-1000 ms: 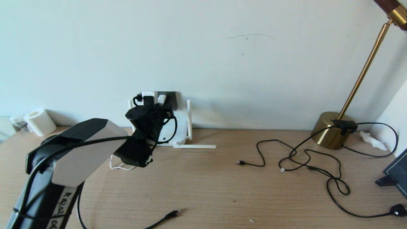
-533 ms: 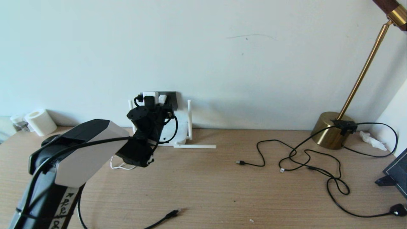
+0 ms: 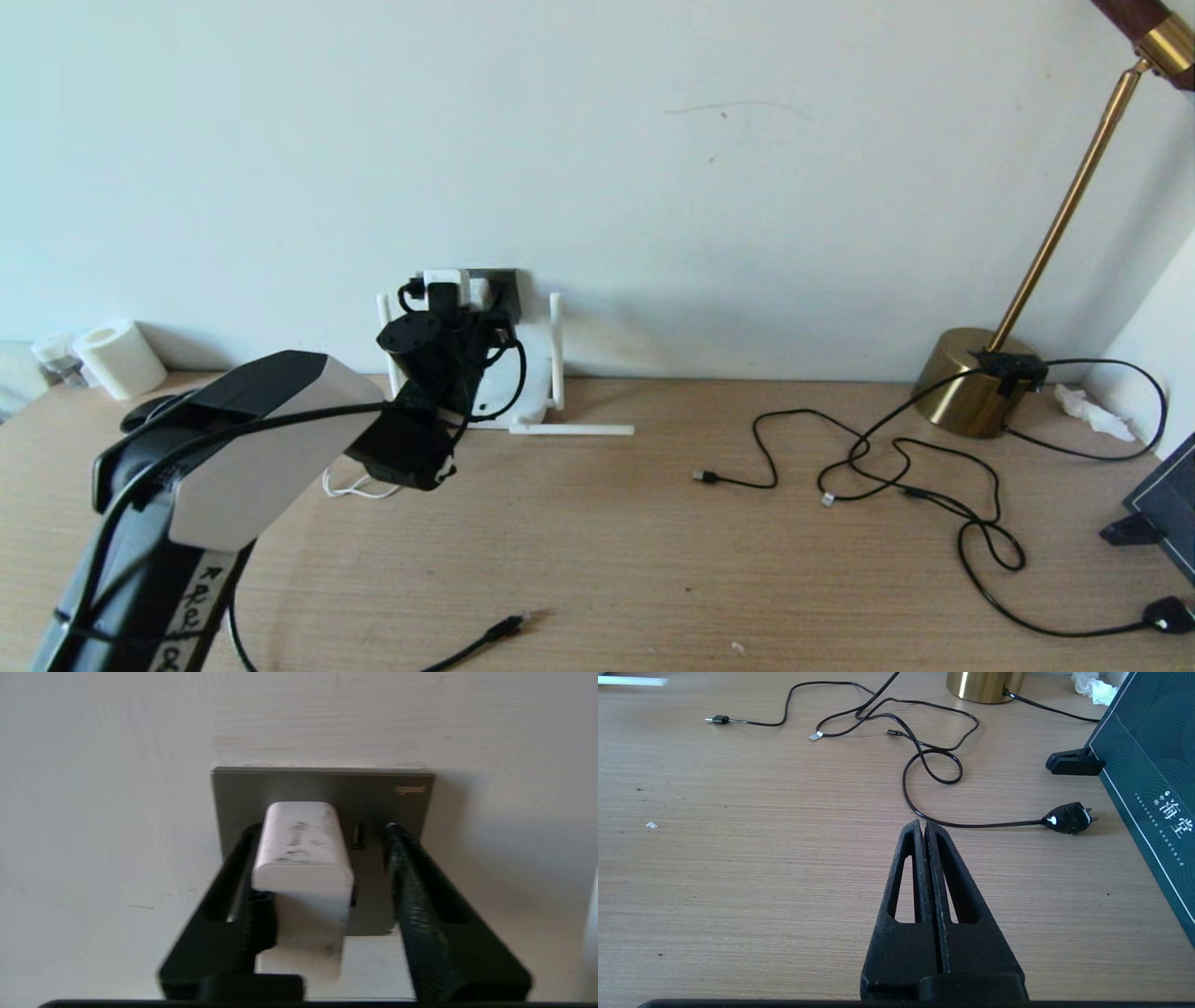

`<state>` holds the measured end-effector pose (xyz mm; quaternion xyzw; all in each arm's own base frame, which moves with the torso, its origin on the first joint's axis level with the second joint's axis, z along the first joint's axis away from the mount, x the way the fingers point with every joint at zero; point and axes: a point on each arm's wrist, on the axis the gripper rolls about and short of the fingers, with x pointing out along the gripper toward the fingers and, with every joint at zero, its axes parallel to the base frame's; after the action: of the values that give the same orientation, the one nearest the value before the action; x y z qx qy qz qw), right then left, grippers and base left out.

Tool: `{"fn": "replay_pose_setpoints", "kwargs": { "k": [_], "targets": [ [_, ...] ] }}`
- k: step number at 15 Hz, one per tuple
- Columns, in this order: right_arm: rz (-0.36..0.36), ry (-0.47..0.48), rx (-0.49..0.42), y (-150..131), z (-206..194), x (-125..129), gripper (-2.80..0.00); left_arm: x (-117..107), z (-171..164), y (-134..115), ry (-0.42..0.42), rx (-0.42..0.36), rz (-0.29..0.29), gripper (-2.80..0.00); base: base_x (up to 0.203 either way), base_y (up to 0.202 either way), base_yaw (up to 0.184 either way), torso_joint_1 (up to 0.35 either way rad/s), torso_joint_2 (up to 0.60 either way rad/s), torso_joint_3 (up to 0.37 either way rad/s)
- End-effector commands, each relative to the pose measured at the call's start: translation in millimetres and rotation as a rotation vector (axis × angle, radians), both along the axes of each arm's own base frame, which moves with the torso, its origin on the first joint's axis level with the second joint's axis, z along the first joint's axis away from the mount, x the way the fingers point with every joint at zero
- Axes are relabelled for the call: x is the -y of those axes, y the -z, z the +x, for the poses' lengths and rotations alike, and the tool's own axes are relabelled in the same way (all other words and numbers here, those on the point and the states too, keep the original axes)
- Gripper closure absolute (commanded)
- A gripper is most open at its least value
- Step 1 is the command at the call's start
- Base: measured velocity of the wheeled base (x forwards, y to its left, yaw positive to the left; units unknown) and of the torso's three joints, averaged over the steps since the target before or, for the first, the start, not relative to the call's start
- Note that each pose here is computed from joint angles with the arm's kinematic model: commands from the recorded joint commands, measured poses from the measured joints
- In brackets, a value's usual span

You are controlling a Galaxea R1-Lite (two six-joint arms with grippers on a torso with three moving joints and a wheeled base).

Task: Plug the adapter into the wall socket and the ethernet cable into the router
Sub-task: Plug plug into socket, then pick up cable

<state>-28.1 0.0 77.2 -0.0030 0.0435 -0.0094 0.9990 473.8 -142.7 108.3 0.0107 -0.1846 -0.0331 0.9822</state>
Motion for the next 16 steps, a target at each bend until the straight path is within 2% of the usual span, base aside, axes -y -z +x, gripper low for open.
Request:
{"fn": "replay_pose_setpoints", "kwargs": {
  "k": [1, 7, 12, 16],
  "targets": [
    [0.000, 0.001, -0.002, 0, 0, 0, 0.00, 0, 0, -1, -0.002, 0.008, -0.003, -2.80, 0.000, 0.000, 0.000, 0.000, 0.00, 0.000],
    [0.000, -0.001, -0.002, 0, 0, 0, 0.00, -2, -3, -6, -0.009, 0.015, -0.008, -2.80, 0.000, 0.000, 0.000, 0.000, 0.00, 0.000],
    [0.000, -0.001, -0.002, 0, 0, 0, 0.00, -5, -14, -5, -0.011, -0.010, -0.001, -2.80, 0.000, 0.000, 0.000, 0.000, 0.00, 0.000],
    [0.000, -0.001, -0.002, 0, 0, 0, 0.00, -8, -22, -18, -0.030, -0.006, -0.012, -2.80, 0.000, 0.000, 0.000, 0.000, 0.00, 0.000]
  ]
}}
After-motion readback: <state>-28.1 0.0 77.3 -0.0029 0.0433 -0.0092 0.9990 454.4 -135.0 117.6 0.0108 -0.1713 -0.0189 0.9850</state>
